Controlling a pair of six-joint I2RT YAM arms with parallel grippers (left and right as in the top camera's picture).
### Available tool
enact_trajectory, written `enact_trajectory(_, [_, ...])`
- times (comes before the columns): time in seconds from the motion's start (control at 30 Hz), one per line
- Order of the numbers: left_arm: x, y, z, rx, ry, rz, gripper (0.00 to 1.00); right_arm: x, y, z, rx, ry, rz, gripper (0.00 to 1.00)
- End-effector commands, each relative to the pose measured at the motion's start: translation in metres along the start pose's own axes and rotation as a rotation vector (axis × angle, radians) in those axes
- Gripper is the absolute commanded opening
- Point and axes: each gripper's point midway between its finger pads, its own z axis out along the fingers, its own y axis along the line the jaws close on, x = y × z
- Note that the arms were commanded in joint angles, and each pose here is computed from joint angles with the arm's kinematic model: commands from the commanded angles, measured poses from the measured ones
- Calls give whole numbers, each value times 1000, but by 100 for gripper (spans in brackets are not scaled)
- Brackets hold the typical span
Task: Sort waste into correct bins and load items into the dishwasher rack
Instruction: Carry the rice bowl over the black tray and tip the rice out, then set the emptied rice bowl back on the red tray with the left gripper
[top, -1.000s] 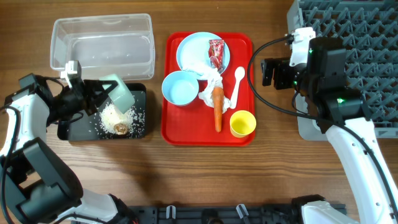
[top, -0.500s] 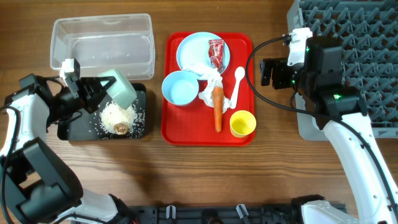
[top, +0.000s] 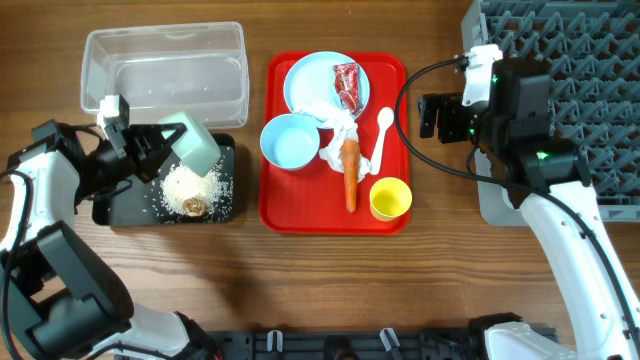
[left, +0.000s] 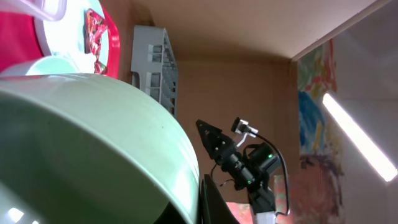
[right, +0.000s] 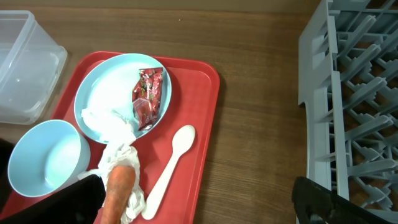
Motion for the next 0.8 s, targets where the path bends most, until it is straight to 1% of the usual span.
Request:
enact_trajectory(0.0, [6,-9,0,33,-2,-35,4,-7,-4,-1,19,-12,8,99])
enact_trajectory(0.07, [7,-8,0,23,-1,-37,4,-7,-4,-1,19,-12,8,100])
enact_trajectory(0.1, [6,-2,-1,-12,0,-18,4,-7,-4,-1,19,-12,8,100])
enact_trajectory(0.23, [-2,40,-8,-256,-1,61,4,-7,-4,-1,19,-11,8,100])
enact_trajectory(0.27, [-2,43,-8,-275,1,60,4,-7,-4,-1,20,-12,8,100])
enact_trajectory(0.33, [0,38,-5,-245,6,53,4,-6,-4,-1,19,-10,9,100])
enact_trajectory(0.37, [2,29,-2,-187,10,49,4,-6,-4,-1,20,-8,9,100])
enact_trajectory(0.43, [3,17,2,-120,17,46,4,-6,-4,-1,20,-8,9,100])
enact_trajectory(0.6, [13,12,17,-126,68,144,4,-6,-4,-1,19,-10,9,100])
enact_trajectory(0.77, [32,12,37,-227,153,287,4,-7,-4,-1,19,-12,9,100])
